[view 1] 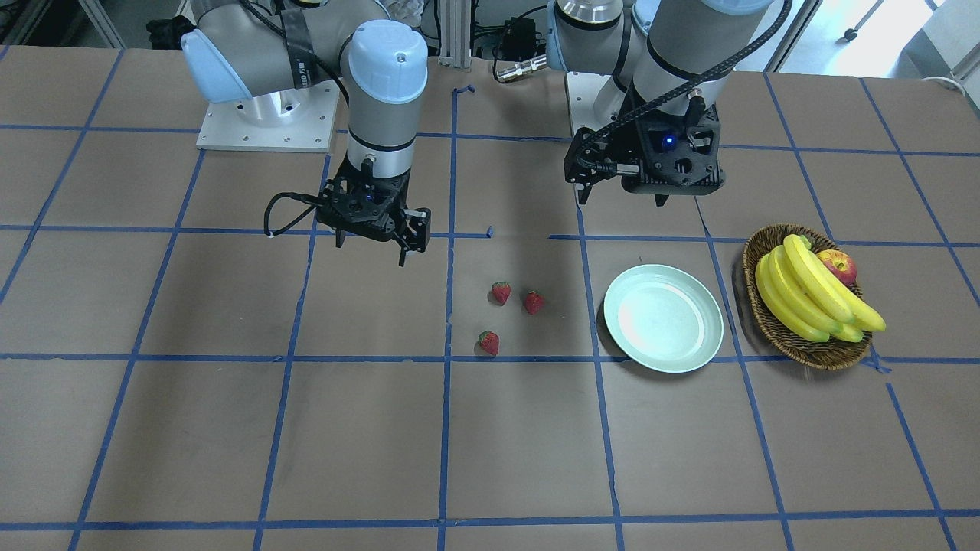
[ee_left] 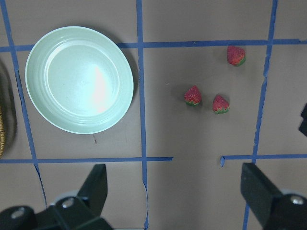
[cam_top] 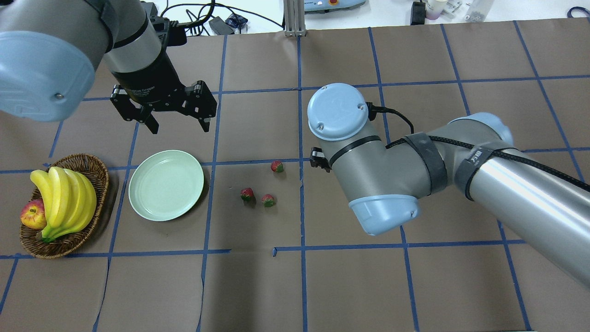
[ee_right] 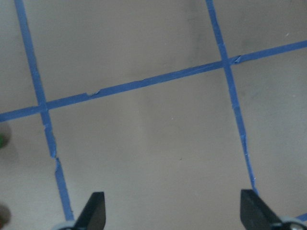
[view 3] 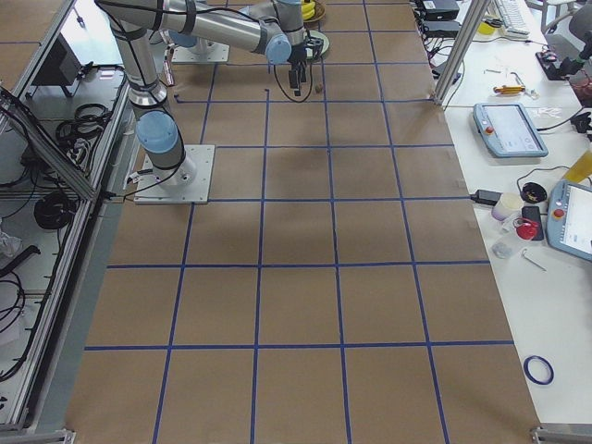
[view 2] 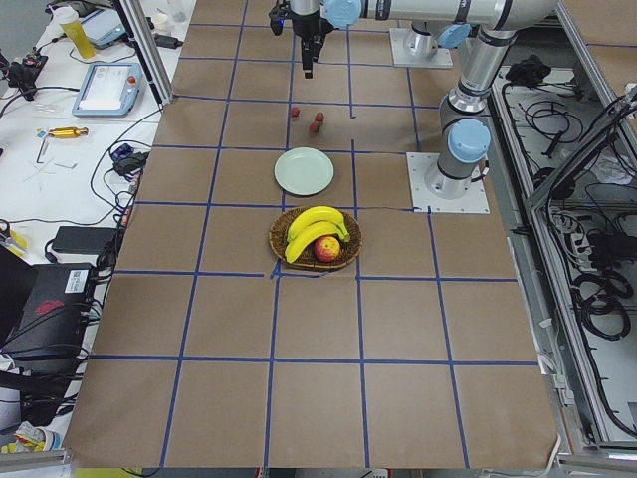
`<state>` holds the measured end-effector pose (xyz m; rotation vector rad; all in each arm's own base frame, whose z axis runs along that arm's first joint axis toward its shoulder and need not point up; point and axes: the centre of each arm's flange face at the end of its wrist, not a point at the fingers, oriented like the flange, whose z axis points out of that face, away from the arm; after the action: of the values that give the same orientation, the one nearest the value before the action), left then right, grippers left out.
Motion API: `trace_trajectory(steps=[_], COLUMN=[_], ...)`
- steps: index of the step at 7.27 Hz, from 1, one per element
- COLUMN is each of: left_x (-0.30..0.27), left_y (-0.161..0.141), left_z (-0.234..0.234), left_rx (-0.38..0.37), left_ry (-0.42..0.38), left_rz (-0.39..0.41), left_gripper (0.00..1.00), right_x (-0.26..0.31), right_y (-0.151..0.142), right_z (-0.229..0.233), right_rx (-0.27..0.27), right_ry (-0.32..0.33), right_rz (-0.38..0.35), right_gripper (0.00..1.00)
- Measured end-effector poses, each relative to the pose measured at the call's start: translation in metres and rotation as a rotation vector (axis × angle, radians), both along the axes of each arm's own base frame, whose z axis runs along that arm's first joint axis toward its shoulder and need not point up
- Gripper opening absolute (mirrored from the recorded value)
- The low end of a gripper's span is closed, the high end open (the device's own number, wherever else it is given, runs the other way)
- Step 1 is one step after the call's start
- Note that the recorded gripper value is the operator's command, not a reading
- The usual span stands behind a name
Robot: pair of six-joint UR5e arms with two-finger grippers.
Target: Collect all strawberries into plate
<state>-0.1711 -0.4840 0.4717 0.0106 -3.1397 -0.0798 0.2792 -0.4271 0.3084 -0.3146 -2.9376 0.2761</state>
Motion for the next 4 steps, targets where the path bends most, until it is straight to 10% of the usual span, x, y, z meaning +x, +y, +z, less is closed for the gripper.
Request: trace_trajectory(steps=[2, 4], left_x=[0.006, 0.007], left_y=[-0.003, -0.003], left_z=[0.004, 0.004], left_rx=[-0.007, -0.008], left_ry=[0.001, 0.001], left_rz=[0.012, 0.013], left_gripper=[1.00, 1.00], right_x=[-0.041, -0.085], right_y=[-0.020, -0.047], right_z=[0.030, 0.086], right_rx=[0.120, 0.312], right_ry=[0.060, -0.022], right_rz=[0.075, 0.144], right_gripper=[1.00, 1.00])
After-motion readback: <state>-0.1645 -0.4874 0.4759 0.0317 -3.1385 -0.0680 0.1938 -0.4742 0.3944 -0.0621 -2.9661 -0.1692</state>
